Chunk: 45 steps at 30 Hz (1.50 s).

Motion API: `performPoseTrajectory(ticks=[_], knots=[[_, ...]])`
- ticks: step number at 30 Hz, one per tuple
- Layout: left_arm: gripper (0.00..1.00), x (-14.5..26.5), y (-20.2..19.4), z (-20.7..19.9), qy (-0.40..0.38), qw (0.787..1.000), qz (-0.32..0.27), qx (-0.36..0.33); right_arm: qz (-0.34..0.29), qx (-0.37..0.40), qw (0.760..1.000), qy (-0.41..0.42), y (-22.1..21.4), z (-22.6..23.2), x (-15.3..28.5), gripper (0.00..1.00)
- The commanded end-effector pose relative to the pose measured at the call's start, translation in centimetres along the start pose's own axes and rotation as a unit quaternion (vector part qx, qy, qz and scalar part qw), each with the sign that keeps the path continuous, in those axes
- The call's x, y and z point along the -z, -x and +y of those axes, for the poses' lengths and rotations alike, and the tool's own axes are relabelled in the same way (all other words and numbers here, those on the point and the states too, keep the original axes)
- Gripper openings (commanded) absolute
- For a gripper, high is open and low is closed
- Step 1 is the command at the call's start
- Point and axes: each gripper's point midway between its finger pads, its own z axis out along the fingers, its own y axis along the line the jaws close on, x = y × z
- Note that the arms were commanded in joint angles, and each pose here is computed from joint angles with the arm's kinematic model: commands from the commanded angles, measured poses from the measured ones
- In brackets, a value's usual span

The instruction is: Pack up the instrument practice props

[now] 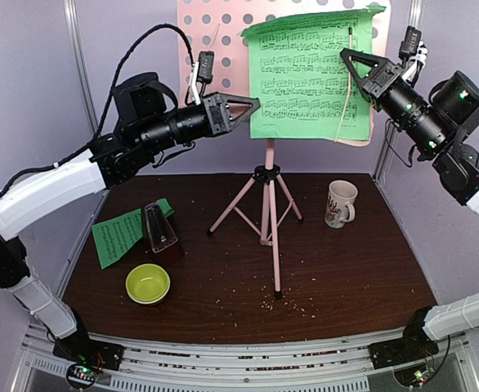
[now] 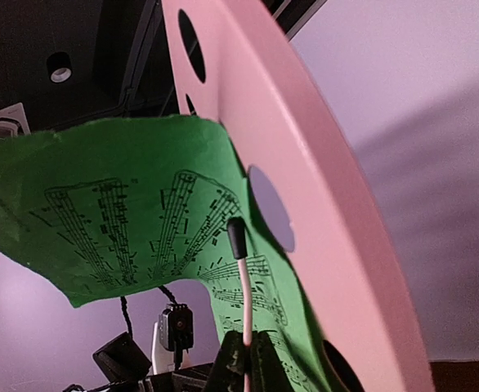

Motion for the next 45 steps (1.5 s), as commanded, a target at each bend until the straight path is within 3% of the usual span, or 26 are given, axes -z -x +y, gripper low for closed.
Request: performPoseTrajectory(ticks=[1,21,26,31,36,45], knots=[[0.0,2.8,3.2,-1.0,0.016,0.998,-0.055,-0.031,-0.031,-0.007,0.999,0.0,1.6,0.5,0.9,0.0],[0.0,12.5,9.0,1.5,0.074,0.987,-0.118,-0.078,-0.027,-0.011,0.999,-0.02,0.7,-0.7,0.7,0.0],[0.0,14.3,10.4,1.0,0.073,0.986,-0.125,-0.088,-0.031,-0.012,0.999,-0.016,0.9,-0.5,1.1,0.08],[0.0,16.2,11.3,0.0,0.081,0.982,-0.124,-0.119,-0.029,-0.012,0.999,0.002,1.5,0.5,1.7,0.31],[0.0,17.4,10.8,-0.2,0.097,0.981,-0.084,-0.147,-0.024,-0.001,1.0,0.012,2.0,1.2,3.0,0.53],[0.0,21.9,10.3,2.1,0.245,0.947,-0.048,-0.202,-0.018,0.027,0.999,0.02,2.9,2.3,5.4,0.82]])
